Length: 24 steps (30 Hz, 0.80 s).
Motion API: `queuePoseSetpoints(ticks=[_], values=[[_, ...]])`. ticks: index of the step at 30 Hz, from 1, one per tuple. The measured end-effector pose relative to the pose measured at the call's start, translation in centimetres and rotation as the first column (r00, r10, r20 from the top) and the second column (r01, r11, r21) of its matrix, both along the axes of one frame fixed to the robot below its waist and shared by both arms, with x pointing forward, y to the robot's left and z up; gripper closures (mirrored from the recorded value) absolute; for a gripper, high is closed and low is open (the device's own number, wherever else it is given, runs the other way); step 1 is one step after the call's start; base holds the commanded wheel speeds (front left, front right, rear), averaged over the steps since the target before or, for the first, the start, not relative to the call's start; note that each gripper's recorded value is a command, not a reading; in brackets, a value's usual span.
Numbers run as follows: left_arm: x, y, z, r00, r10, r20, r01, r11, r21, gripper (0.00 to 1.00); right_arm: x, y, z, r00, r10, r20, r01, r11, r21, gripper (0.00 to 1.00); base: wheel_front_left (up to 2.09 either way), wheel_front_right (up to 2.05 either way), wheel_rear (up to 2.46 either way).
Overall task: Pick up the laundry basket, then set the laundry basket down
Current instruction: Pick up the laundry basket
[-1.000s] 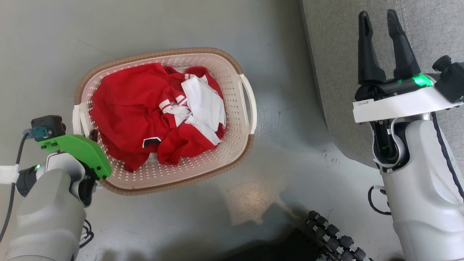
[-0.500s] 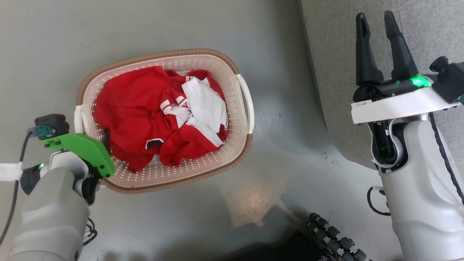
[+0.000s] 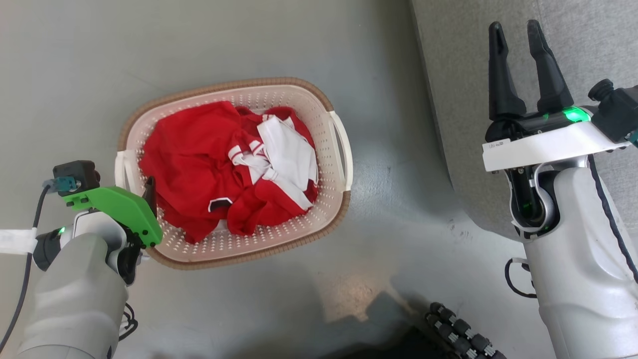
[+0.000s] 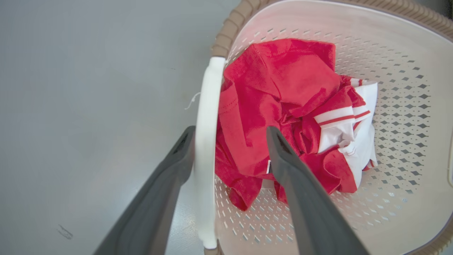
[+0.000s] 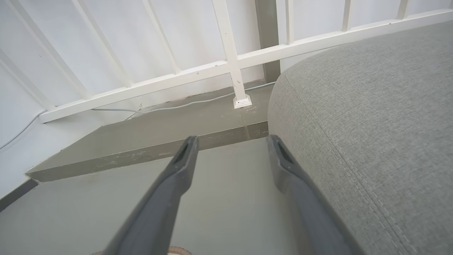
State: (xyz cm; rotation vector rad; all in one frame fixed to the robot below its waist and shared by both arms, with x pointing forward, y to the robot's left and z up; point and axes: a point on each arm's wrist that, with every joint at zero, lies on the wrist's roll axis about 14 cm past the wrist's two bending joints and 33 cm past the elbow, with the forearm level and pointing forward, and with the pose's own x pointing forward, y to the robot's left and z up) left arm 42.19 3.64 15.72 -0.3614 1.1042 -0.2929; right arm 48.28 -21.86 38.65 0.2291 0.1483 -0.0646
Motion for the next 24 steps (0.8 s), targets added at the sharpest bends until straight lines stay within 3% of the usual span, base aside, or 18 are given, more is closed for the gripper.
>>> queuePoseSetpoints(ticks=[14,24], values=[[1.5,0.8,4.8,0.98,-0.019,0.196,0.015,1.0,0.021,0.0,-0.4,0.6,3.4,0.998,0.008,0.066,-0.009,1.0,0.016,0.0,0.0,0.0,0.0],[4.2,-0.6,12.4,0.91,-0.017,0.415,0.033,0.999,-0.031,0.0,-1.9,0.7,6.5,0.993,-0.001,0.122,-0.002,1.0,0.027,0.0,0.0,0.0,0.0]])
